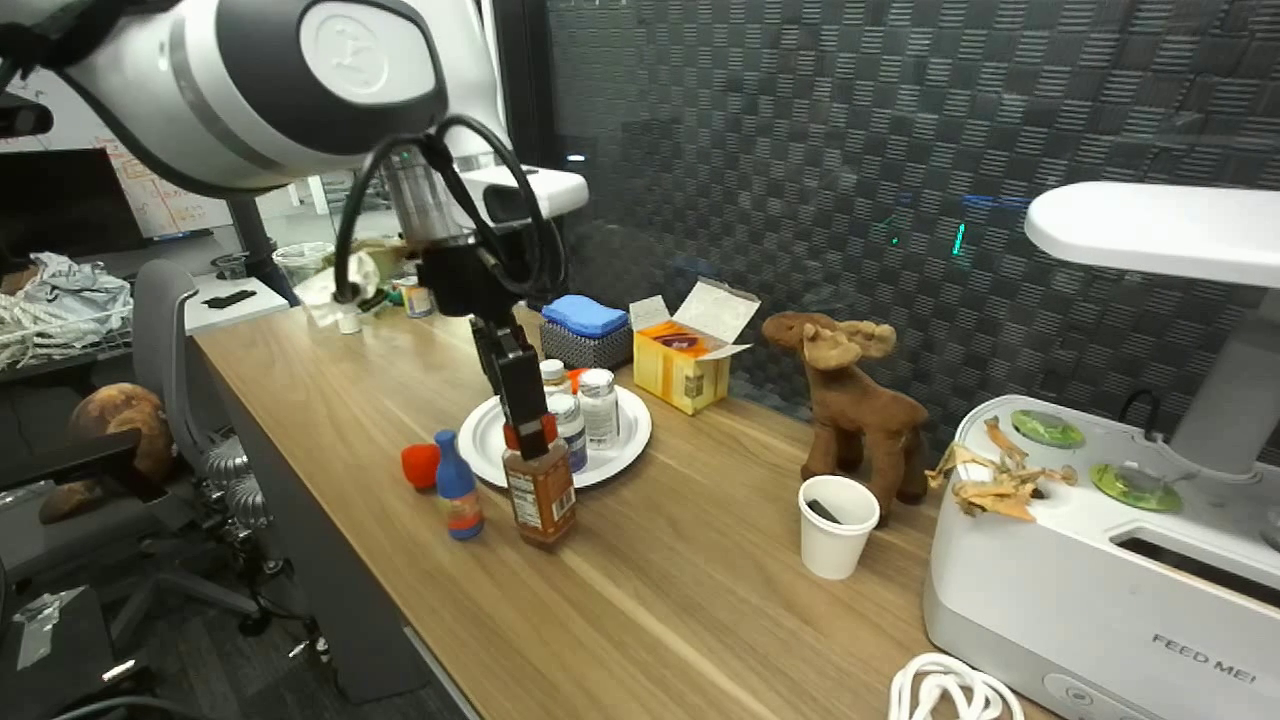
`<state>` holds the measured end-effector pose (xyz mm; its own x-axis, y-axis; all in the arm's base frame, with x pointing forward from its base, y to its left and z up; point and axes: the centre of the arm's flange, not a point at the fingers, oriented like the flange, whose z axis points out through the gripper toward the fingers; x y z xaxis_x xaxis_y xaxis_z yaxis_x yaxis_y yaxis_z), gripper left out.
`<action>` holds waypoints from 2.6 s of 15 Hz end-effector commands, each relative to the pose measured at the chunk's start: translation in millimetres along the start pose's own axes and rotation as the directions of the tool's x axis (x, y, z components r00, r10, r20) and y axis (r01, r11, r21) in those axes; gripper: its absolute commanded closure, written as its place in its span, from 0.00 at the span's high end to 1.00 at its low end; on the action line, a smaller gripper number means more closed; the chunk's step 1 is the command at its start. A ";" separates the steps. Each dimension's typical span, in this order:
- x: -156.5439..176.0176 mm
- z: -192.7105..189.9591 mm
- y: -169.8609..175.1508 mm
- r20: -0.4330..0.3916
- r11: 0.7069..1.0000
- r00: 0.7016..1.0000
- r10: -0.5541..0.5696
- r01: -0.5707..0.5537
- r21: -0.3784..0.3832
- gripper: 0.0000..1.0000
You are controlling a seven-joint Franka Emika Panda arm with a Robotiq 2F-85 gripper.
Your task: Put the bottles on the tray
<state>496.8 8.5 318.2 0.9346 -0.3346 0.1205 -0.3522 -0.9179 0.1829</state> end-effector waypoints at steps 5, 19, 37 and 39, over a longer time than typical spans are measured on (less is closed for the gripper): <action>-27.3 -133.2 -59.7 -0.078 0.993 0.995 -0.058 0.049 -0.111 0.24; -9.9 -97.0 -163.9 0.015 0.965 0.971 -0.238 0.234 0.118 0.24; -4.2 -52.3 -169.8 -0.064 0.949 0.958 -0.279 0.285 0.130 0.24; -2.7 -46.5 -169.5 -0.062 0.950 0.958 -0.281 0.287 0.126 0.24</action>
<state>547.9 175.1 334.4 0.9933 -0.0660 0.0947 -0.0737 -0.9941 0.0799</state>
